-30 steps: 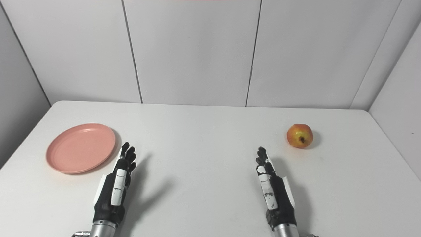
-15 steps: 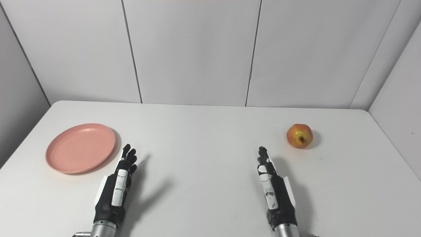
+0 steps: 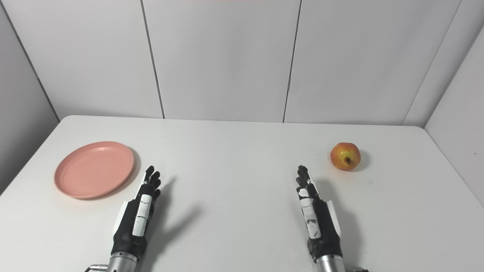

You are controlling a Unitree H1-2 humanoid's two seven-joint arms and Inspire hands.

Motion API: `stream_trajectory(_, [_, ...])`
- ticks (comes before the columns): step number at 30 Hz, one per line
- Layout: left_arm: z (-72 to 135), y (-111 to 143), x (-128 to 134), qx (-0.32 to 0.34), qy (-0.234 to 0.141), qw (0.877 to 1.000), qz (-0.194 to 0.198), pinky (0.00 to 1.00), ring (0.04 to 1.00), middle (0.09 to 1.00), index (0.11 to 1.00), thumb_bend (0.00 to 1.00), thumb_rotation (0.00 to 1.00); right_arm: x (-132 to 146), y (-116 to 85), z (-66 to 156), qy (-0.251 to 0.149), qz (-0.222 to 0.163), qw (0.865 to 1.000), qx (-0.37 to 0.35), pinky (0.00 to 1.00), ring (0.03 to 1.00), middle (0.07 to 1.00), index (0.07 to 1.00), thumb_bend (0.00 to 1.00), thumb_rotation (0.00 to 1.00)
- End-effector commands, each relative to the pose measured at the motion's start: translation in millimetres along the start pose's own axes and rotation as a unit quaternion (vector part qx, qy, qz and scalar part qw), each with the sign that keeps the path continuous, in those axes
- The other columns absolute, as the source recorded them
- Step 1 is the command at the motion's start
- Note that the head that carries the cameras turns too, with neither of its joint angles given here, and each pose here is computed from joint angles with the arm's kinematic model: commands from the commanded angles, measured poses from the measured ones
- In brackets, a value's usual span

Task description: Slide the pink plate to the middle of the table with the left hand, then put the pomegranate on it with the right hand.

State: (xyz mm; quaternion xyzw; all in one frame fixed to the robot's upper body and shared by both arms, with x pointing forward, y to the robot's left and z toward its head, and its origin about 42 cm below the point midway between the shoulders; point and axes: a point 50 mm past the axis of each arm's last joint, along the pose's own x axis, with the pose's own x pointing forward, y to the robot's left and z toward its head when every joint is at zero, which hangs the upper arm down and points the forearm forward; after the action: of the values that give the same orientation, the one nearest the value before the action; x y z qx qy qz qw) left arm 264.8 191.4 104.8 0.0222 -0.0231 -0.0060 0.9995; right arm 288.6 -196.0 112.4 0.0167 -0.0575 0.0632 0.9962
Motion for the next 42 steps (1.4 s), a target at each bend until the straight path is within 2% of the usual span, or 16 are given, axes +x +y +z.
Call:
stream_trajectory(1, [-12.1, -2.0, -7.4, 0.011, 0.003, 1.000, -0.001, 1.00, 1.000, 1.000, 1.000, 0.79, 1.00, -7.8, -9.0, -15.2, 0.003, 0.002, 1.000, -0.001, 1.00, 0.988, 0.987, 0.964, 0.83, 0.98])
stream_trajectory(6, [-17.9, -10.5, -6.6, 0.019, 0.010, 1.000, 0.000, 1.00, 1.000, 1.000, 1.000, 0.81, 1.00, -7.7, -17.8, -24.0, 0.004, 0.004, 1.000, 0.007, 1.00, 0.995, 0.993, 0.970, 0.82, 0.97])
stream_trajectory(21, [-25.5, -31.8, -0.4, 0.014, 0.007, 1.000, 0.000, 1.00, 1.000, 1.000, 1.000, 0.75, 1.00, -8.0, -37.3, -37.8, 0.009, 0.009, 1.000, 0.014, 1.00, 0.994, 0.996, 0.979, 0.79, 0.96])
stream_trajectory(27, [-28.8, -31.4, 0.3, 0.023, 0.008, 1.000, 0.001, 1.00, 1.000, 1.000, 1.000, 0.76, 1.00, -7.0, -38.2, -41.6, 0.015, 0.008, 1.000, 0.010, 1.00, 0.993, 0.985, 0.972, 0.80, 0.96])
stream_trajectory(35, [-33.5, -28.6, 0.5, 0.019, 0.011, 1.000, 0.000, 1.00, 1.000, 1.000, 1.000, 0.73, 1.00, -6.9, -34.8, -46.5, 0.013, 0.011, 1.000, 0.007, 1.00, 0.981, 0.982, 0.969, 0.77, 0.97])
stream_trajectory(42, [-36.6, -24.0, 0.5, 0.015, 0.009, 1.000, 0.000, 1.00, 1.000, 1.000, 1.000, 0.75, 1.00, -6.1, -30.1, -48.3, 0.015, 0.014, 1.000, 0.011, 1.00, 0.978, 0.978, 0.966, 0.76, 0.95])
